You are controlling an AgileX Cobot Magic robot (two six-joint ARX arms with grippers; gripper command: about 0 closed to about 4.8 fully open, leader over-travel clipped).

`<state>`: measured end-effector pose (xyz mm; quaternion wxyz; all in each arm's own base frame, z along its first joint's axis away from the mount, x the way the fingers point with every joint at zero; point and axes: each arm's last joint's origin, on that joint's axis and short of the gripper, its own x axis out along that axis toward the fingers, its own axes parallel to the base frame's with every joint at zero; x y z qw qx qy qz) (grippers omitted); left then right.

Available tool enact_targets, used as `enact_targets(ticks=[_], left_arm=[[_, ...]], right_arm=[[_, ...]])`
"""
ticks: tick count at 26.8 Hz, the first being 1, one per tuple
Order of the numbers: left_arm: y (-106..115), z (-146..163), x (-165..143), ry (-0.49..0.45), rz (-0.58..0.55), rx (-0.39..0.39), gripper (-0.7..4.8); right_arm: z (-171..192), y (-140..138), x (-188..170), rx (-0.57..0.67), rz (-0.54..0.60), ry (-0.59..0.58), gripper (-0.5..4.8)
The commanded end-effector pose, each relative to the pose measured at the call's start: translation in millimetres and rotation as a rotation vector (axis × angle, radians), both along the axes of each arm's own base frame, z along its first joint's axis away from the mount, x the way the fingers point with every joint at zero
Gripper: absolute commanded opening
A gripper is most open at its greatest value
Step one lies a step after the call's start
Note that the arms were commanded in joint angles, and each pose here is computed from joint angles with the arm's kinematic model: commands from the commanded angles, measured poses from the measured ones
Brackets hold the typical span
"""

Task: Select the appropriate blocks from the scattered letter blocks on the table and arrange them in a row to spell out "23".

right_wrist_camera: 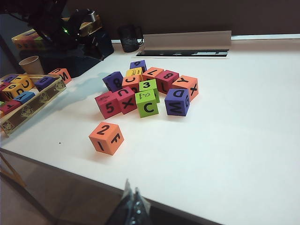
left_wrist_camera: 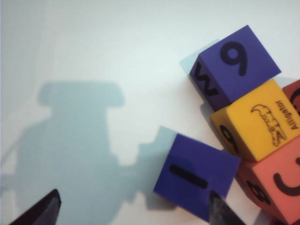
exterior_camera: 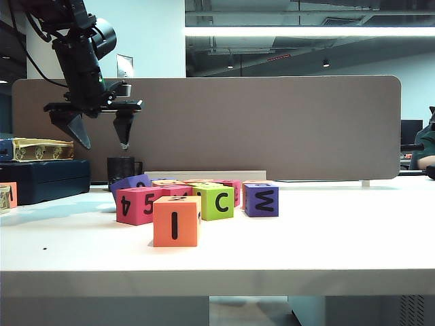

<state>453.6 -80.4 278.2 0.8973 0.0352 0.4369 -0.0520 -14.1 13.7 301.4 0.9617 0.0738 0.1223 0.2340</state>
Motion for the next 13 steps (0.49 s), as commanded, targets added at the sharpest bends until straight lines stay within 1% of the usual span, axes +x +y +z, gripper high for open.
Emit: enact_targets(ticks=[1, 4, 5, 6, 10, 13], left_arm=[[-6.2, 5.4, -1.6, -0.001, -0.048, -0.095, 3.82], [-22.9, 6.8, -5.0, 0.032, -0.116, -0.250, 3.81], [-30.0, 7.1, -6.7, 0.044, -0.144, -0.291, 3.81], [-37.1, 7.2, -8.6, 0.051, -0.169, -0.308, 3.81], [-68.3, 7.5, -17.6, 0.055, -0.255, -0.306, 3.71], [-91.5, 7.9, -23.8, 0.031, -0.334, -0.285, 3.71]], right_arm=[[2.0, 0.0, 0.5, -0.003, -0.002, -0.017, -0.01], [2.0, 0.0, 0.5, -0.003, -0.002, -0.017, -0.01], [2.0, 0.0, 0.5, -0.003, -0.002, -0.017, -0.01], [2.0, 0.0, 0.5, -0.003, -0.002, -0.017, -0.01], [2.0, 0.0, 0.5, -0.003, -0.002, -0.017, -0.01], [1.9, -0.1, 0.6, -0.003, -0.002, -0.017, -0.01]])
